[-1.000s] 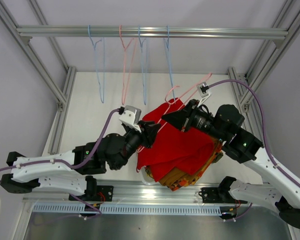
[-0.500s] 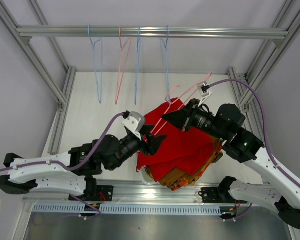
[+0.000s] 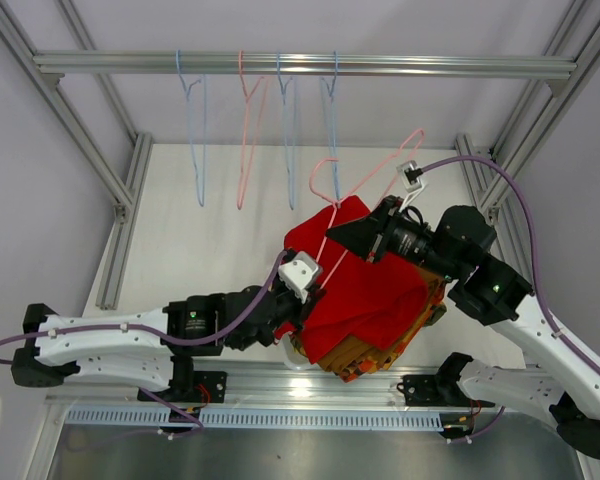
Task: Remove the trousers from the hanger
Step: Place the hanger at the clothesline.
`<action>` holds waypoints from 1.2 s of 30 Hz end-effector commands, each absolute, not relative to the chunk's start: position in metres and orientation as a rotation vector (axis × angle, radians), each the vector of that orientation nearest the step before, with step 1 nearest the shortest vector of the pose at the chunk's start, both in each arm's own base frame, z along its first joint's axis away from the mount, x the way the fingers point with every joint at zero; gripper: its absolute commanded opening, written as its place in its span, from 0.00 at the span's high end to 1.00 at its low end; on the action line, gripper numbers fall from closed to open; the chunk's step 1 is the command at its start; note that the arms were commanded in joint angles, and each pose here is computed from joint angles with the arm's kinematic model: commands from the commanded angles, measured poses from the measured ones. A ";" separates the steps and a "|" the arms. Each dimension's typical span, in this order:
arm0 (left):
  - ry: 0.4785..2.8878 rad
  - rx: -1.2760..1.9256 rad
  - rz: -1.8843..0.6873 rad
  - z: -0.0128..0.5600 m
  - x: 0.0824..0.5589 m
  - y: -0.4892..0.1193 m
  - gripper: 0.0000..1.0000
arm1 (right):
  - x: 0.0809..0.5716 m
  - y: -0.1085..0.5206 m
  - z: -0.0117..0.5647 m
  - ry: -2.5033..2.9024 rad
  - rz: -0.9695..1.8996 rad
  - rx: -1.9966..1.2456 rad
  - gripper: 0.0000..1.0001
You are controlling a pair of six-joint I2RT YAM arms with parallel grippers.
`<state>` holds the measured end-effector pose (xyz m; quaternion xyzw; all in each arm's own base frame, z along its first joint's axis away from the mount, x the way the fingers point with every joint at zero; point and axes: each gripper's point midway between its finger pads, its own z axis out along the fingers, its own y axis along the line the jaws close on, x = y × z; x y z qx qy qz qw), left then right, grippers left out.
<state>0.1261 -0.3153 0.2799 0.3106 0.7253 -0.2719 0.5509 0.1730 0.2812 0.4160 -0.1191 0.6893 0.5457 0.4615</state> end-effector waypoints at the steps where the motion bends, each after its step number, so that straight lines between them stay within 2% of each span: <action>1: 1.734 0.732 -0.669 0.276 0.122 -0.317 0.82 | 0.168 0.276 0.445 1.598 1.378 -0.300 1.00; 4: 1.729 0.719 -0.671 0.278 0.123 -0.316 0.95 | 0.168 0.277 0.442 1.605 1.382 -0.297 1.00; 6: 1.726 0.701 -0.664 0.282 0.124 -0.314 0.99 | 0.168 0.277 0.442 1.598 1.389 -0.295 1.00; 14: 1.741 0.677 -0.637 0.280 0.126 -0.313 0.99 | 0.170 0.284 0.424 1.622 1.426 -0.270 1.00; 25: 1.774 0.589 -0.580 0.282 0.134 -0.314 0.99 | 0.173 0.292 0.408 1.659 1.401 -0.274 0.67; 36: 1.805 0.294 -0.476 0.307 0.157 -0.278 0.99 | 0.164 0.305 0.382 1.696 1.360 -0.261 0.64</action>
